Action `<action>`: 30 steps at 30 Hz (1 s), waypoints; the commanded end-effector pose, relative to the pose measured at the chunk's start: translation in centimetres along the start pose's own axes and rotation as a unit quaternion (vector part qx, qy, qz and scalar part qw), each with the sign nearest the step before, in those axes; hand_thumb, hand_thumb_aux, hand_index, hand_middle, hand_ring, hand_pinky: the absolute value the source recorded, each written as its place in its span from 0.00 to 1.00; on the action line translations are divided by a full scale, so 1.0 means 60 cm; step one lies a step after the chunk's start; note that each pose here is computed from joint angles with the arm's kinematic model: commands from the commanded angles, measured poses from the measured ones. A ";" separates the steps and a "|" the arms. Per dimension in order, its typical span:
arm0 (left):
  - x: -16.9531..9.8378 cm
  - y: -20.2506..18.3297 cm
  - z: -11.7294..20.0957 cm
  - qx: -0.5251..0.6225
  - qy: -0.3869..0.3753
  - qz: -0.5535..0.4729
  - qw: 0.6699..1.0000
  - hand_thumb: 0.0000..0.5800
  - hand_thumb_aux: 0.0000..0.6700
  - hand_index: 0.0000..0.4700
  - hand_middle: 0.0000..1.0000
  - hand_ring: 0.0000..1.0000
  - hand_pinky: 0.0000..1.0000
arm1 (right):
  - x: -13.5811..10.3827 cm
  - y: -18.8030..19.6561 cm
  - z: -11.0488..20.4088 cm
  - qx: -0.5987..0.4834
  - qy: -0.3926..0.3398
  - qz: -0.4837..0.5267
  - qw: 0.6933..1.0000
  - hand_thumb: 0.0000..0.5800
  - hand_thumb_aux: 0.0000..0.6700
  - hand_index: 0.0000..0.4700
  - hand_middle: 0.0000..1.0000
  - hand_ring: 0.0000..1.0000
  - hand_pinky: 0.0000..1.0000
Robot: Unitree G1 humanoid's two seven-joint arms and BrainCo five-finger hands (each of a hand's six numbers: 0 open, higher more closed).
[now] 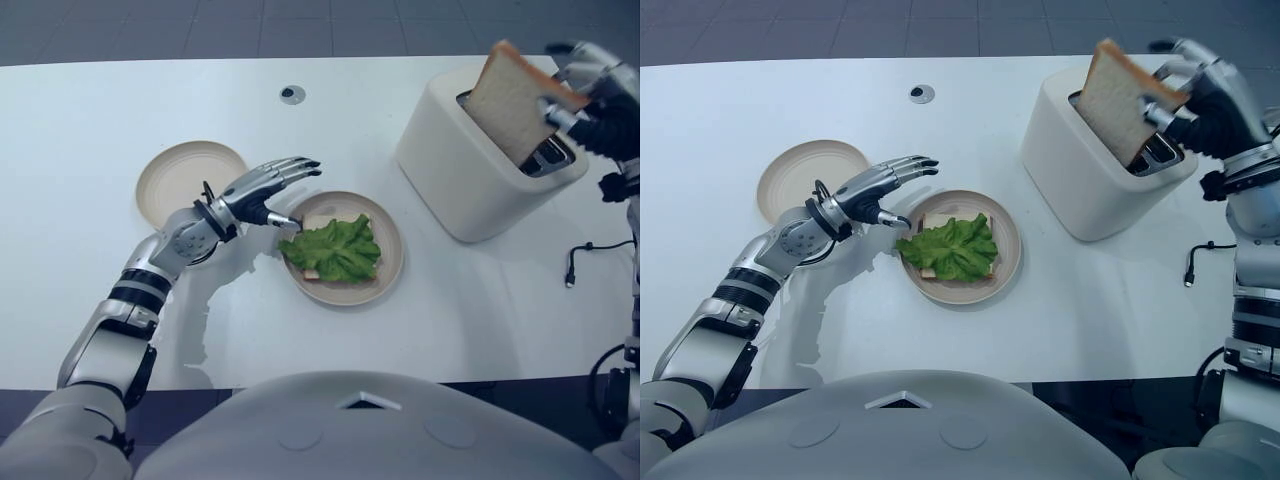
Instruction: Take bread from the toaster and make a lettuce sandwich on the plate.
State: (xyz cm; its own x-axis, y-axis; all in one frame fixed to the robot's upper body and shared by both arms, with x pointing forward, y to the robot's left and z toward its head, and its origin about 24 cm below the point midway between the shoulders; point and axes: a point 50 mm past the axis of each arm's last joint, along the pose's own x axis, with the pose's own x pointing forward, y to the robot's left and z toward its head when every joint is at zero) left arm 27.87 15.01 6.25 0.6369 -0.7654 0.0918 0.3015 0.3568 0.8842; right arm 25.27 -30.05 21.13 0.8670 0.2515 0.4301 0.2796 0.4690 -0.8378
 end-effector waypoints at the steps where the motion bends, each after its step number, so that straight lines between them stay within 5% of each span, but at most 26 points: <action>1: -0.003 0.033 -0.001 0.003 -0.010 0.053 0.999 0.00 0.00 0.00 0.00 0.00 0.00 | 0.007 -0.035 0.027 0.047 -0.055 -0.085 0.994 1.00 1.00 1.00 1.00 1.00 1.00; 12: -0.042 0.115 0.024 -0.128 -0.130 0.205 0.962 0.00 0.00 0.00 0.00 0.00 0.00 | -0.017 0.037 0.110 0.287 -0.175 0.090 0.937 1.00 1.00 1.00 1.00 1.00 1.00; 23: -0.042 0.123 0.028 -0.142 -0.147 0.201 0.958 0.00 0.00 0.00 0.00 0.00 0.00 | -0.032 0.228 0.158 0.471 -0.104 0.268 0.834 1.00 1.00 1.00 1.00 1.00 1.00; 30: -0.038 0.119 0.035 -0.145 -0.152 0.186 0.960 0.00 0.00 0.00 0.00 0.00 0.00 | -0.060 0.283 0.153 0.514 -0.039 0.324 0.793 1.00 1.00 1.00 1.00 1.00 1.00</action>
State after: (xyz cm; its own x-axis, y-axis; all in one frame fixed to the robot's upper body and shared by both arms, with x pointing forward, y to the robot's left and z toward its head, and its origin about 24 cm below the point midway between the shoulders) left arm 27.22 18.25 13.42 0.5145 -0.6501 0.5592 0.2944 0.7464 0.5969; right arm 23.14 -15.25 9.54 0.6459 0.7531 0.1250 -0.7219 0.6558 -0.2210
